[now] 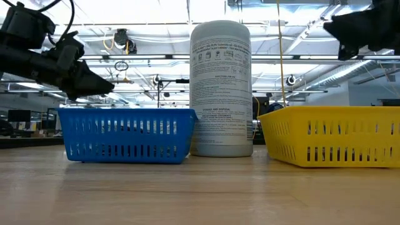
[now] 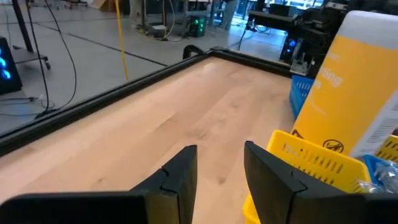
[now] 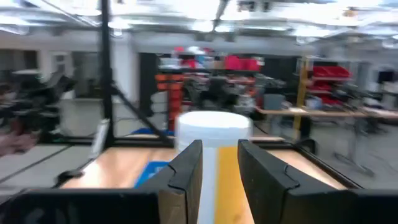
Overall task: Pick & Place Travel size toiletries
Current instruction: Return to Home Position
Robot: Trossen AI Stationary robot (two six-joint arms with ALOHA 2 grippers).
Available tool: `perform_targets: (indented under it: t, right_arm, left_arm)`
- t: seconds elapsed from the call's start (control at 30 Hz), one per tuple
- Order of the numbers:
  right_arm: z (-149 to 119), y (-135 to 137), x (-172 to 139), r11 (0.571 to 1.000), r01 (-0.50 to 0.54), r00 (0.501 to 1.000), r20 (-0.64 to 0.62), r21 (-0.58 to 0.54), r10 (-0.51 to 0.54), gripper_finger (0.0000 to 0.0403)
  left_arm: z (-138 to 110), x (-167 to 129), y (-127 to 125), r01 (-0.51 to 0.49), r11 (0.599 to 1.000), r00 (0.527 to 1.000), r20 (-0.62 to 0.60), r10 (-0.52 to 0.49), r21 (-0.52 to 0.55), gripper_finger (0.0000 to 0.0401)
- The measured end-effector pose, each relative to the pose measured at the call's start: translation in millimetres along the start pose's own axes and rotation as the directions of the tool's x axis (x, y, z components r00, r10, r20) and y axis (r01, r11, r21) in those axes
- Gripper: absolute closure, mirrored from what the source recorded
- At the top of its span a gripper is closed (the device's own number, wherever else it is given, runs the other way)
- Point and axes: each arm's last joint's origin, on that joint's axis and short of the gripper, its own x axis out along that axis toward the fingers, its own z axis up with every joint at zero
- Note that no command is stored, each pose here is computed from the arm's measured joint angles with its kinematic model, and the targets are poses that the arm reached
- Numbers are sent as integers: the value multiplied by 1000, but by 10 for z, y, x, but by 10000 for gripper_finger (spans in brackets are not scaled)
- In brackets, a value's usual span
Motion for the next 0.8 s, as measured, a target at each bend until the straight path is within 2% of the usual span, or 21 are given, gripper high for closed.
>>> perform_targets:
  t: [0.13, 0.23, 0.33, 0.53, 0.6, 0.67, 0.8]
  right_arm:
    - [0, 25, 0, 996, -80, 997, 7, -41, 80, 308]
    - [-4, 14, 1, 998, -45, 999, 1, -49, 45, 307]
    - [-6, -1, 1, 998, 7, 1000, -5, -59, -7, 309]
    - [-13, 1, 2, 999, 2, 1000, -11, -39, -3, 307]
    - [-25, 2, 1, 1000, 1, 1000, -23, -26, -2, 305]
    - [-45, 4, 1, 1000, -1, 999, -42, -28, 0, 305]
    - [-56, 5, 0, 999, -3, 999, -52, -39, 1, 307]
  left_arm:
    - [1, 2, 31, -12, 1000, 1000, -2, 12, -1, 269]
    - [26, 3, 30, 3, 1000, 1000, 22, -3, 2, 269]
    - [104, -5, -17, 144, 989, 985, 86, -148, 41, 270]
    - [91, -67, 41, 122, 992, 990, 79, -119, -25, 269]
    - [127, -101, 65, 95, 995, 988, 124, -90, -33, 270]
    - [212, -156, 84, 85, 996, 972, 224, -76, -31, 269]
    - [392, -308, 88, 78, 997, 898, 435, -64, -14, 269]
